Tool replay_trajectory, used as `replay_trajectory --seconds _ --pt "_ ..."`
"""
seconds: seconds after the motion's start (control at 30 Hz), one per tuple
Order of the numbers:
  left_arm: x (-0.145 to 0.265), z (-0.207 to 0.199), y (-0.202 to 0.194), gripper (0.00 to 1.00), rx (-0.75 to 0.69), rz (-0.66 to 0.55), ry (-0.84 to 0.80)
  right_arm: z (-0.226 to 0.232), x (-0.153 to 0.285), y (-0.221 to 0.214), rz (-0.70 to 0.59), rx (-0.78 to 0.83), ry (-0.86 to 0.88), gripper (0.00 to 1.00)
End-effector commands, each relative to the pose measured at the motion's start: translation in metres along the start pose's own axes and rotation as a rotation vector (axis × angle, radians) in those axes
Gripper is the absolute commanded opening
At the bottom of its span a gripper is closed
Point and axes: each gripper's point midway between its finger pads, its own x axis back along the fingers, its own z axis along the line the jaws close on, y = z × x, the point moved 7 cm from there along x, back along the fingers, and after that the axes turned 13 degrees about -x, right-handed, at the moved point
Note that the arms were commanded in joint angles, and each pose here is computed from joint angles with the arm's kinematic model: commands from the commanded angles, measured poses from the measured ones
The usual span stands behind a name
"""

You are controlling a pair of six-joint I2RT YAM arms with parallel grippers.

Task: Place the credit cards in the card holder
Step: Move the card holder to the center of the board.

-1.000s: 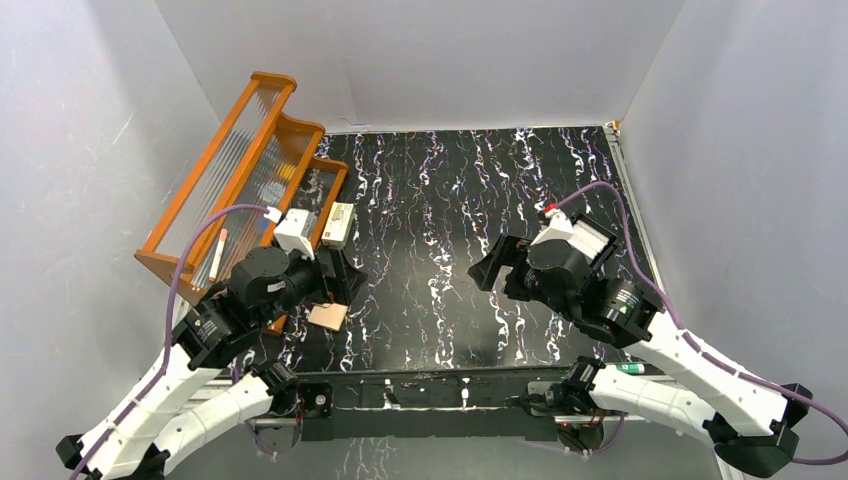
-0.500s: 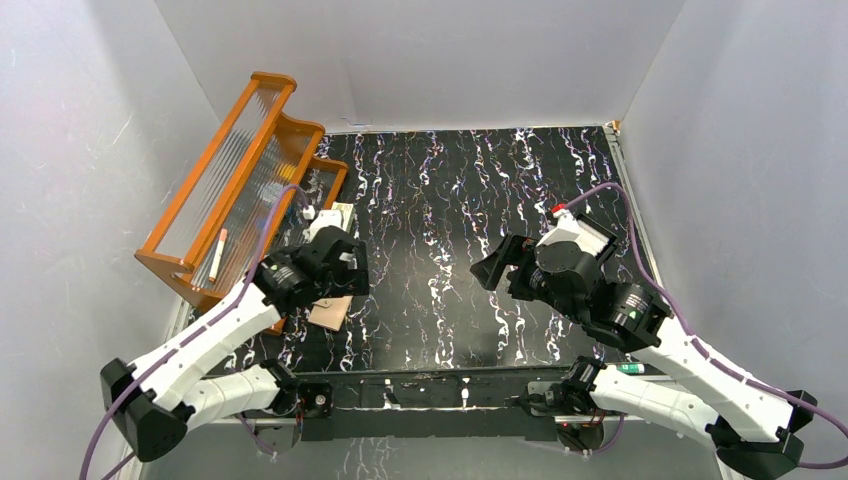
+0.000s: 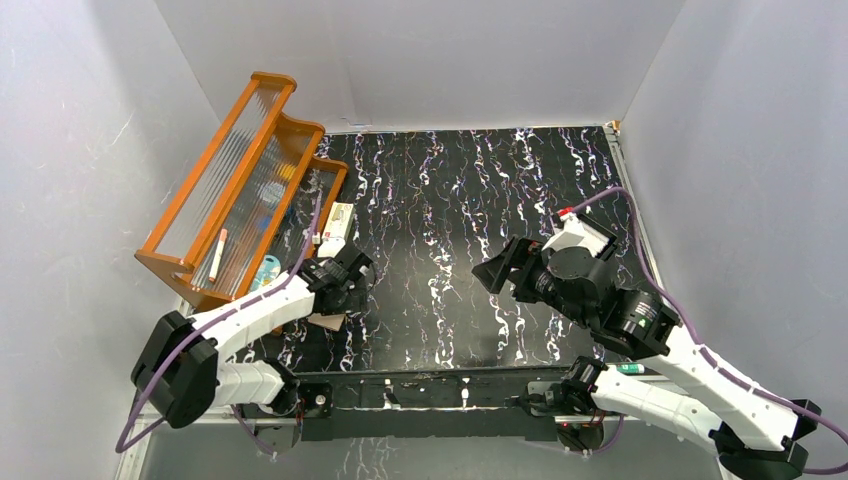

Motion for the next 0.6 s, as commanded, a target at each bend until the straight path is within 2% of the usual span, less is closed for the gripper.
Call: replay_trajectory --seconds 0.0,0.1,0.2,0.4,0.57 --pt "-0.016 -0.011 0.002 0.97 0.022 -0.025 -0.027 0.009 0.006 0.007 -0.027 -0.015 0.064 0.98" --pt "-0.026 -0.018 -0.002 0.97 -0.017 0.001 -0.061 0.009 0.009 0.010 -0.038 -0.013 0.053 0.98" --pt "-0.029 -0.027 0.000 0.95 -0.057 -0.031 -0.138 0.009 0.012 0.011 -0.048 -0.014 0.058 0.98" --pt "-0.020 -0.059 0.018 0.83 -0.125 -0.133 -0.406 0.009 0.018 0.015 -0.071 -0.017 0.067 0.98" --pt "-0.011 -0.106 0.020 0.78 -0.174 -0.153 -0.630 0.000 0.024 0.017 -0.090 -0.018 0.038 0.98"
